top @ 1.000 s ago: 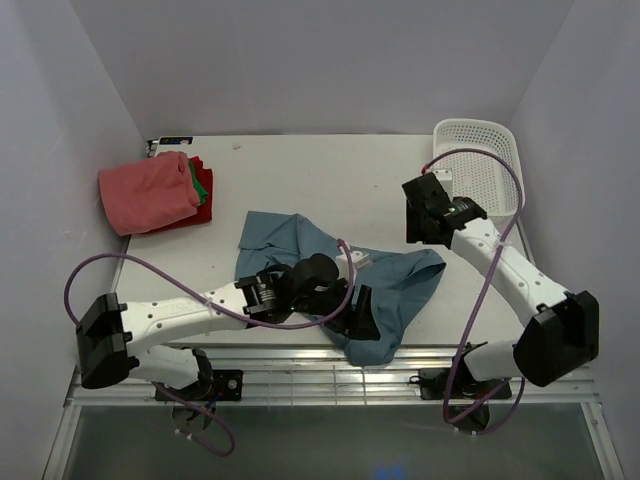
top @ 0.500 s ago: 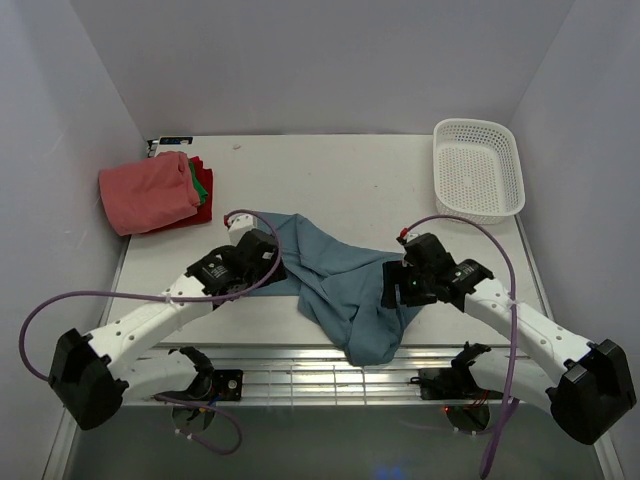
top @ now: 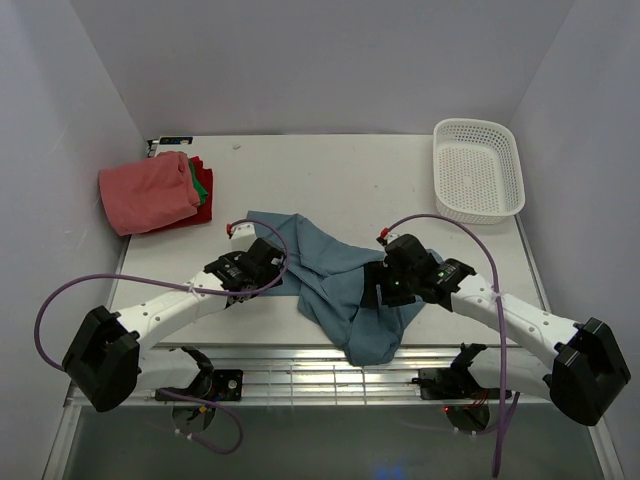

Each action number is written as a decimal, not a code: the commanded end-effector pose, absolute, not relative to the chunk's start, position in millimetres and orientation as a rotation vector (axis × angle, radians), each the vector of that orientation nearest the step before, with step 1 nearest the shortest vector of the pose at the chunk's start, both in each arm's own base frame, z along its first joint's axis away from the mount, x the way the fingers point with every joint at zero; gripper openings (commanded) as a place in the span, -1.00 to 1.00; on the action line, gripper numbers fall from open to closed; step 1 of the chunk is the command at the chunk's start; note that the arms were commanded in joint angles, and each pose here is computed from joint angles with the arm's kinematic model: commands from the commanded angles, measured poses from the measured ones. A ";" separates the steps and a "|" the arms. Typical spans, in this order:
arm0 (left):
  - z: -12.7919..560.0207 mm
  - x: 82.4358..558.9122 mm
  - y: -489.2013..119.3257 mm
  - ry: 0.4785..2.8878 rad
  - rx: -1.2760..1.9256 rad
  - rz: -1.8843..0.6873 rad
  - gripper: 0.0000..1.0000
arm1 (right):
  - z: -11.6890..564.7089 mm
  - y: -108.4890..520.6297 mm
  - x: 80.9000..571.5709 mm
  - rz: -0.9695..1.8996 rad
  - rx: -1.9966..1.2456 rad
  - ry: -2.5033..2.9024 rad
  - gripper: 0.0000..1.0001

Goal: Fold and stack the t-shirts
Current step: Flatten the tshirt out

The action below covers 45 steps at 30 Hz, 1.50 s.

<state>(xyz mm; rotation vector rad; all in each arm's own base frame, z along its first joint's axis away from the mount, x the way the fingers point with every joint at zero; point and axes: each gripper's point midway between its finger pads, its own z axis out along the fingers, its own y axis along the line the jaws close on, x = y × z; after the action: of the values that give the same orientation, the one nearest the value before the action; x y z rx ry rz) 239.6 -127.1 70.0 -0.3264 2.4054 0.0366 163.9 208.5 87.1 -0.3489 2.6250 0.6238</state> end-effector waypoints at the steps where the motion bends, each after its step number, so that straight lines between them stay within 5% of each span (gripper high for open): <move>1: 89.2 266.5 -134.0 2.285 -0.330 0.002 0.68 | 101.8 228.5 170.1 0.687 -0.362 2.577 0.45; 23: 87.0 315.8 -132.5 2.179 -0.223 0.139 0.56 | 104.1 242.1 147.0 0.711 -0.406 2.603 0.17; 41: 64.7 320.4 -130.7 2.237 -0.225 0.135 0.55 | 90.2 222.0 162.8 0.494 -0.377 2.603 0.17; 45: 60.3 319.7 -128.2 2.249 -0.224 0.146 0.26 | 82.0 221.5 159.6 0.488 -0.381 2.629 0.17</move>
<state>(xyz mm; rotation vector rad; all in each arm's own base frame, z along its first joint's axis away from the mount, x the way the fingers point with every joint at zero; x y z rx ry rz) 315.6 -128.4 54.0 -0.2112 2.2696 0.1692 152.7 216.8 73.8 -0.3766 2.6584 0.4926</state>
